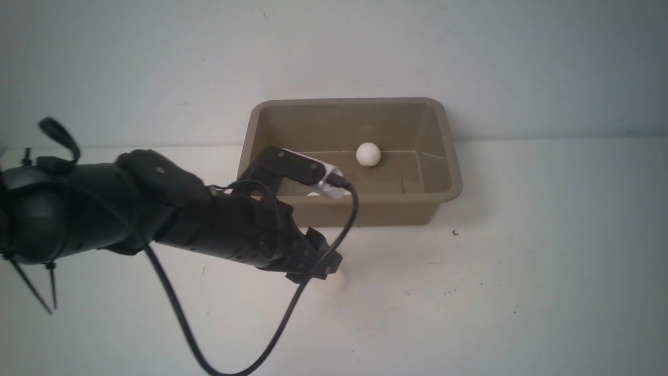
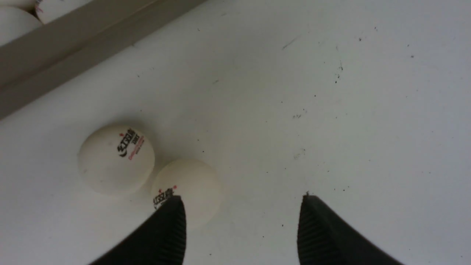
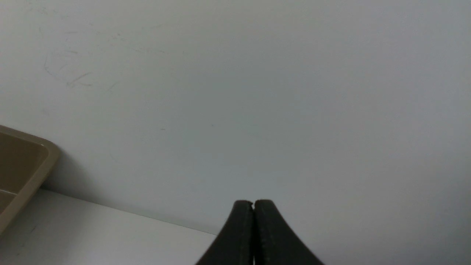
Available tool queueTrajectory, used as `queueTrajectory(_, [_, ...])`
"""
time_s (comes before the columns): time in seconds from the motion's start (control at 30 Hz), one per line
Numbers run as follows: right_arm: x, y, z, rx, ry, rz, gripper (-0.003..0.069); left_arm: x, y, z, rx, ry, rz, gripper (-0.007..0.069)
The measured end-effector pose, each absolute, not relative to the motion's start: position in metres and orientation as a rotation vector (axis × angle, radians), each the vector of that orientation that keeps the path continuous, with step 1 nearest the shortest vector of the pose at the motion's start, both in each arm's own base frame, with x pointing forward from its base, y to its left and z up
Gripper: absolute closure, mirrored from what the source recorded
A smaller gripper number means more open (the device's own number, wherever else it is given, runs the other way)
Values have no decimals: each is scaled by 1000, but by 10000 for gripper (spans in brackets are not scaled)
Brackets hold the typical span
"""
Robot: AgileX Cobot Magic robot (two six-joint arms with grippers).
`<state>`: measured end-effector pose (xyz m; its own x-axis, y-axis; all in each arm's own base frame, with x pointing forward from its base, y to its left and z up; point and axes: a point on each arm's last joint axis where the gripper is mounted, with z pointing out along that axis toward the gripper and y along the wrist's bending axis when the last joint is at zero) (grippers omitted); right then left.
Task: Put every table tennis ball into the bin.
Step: Use the left arm to clamp the table tennis ball closest to it
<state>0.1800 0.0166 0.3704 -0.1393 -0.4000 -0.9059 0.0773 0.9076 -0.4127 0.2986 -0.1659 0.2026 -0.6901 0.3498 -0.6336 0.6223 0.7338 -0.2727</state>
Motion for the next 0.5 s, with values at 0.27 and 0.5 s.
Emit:
queueTrajectory(0.27, [180, 17, 370, -249, 1666, -420, 675, 305, -168, 192, 716, 2502, -523, 248])
queueTrajectory(0.5, [180, 17, 370, -249, 1666, -420, 675, 311, -168, 193, 664, 2517, -493, 248])
